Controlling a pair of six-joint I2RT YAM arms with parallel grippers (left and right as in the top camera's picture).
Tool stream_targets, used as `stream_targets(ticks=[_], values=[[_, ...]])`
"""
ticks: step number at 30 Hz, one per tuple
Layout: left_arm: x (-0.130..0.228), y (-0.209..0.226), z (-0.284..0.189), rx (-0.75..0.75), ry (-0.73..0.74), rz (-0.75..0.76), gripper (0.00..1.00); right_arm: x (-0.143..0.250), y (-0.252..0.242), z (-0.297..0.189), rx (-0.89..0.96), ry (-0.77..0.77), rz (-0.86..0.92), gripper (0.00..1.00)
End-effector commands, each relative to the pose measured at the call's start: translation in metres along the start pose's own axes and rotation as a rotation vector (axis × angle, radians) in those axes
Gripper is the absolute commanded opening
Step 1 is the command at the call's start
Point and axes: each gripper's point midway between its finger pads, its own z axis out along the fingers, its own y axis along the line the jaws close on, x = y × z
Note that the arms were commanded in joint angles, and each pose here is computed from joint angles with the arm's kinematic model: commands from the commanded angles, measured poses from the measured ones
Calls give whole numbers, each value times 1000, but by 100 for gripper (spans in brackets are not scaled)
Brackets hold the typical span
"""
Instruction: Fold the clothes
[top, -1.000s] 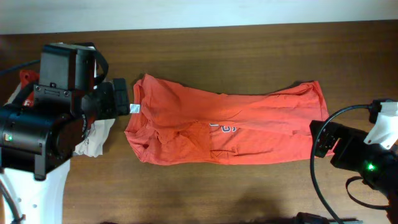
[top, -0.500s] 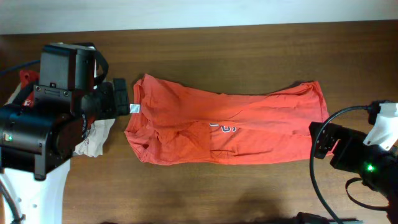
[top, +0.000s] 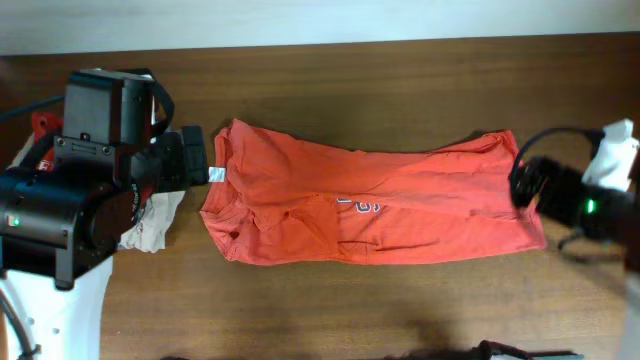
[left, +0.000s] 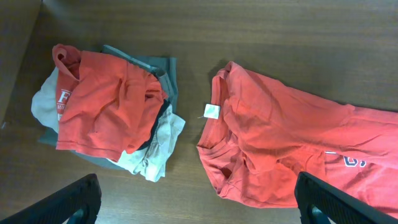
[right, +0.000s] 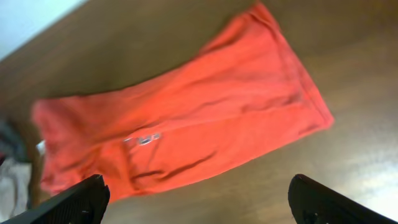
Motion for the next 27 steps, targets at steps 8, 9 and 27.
stream_targets(ticks=[8, 9, 27], values=[[-1, 1, 0, -7, -2, -8, 99, -35, -102, 58, 100, 118, 354, 99], [-1, 1, 0, -7, -2, -8, 99, -36, -112, 65, 108, 134, 379, 99], [-14, -18, -1, 102, -46, -24, 99, -78, -76, 192, -200, 181, -5, 50]])
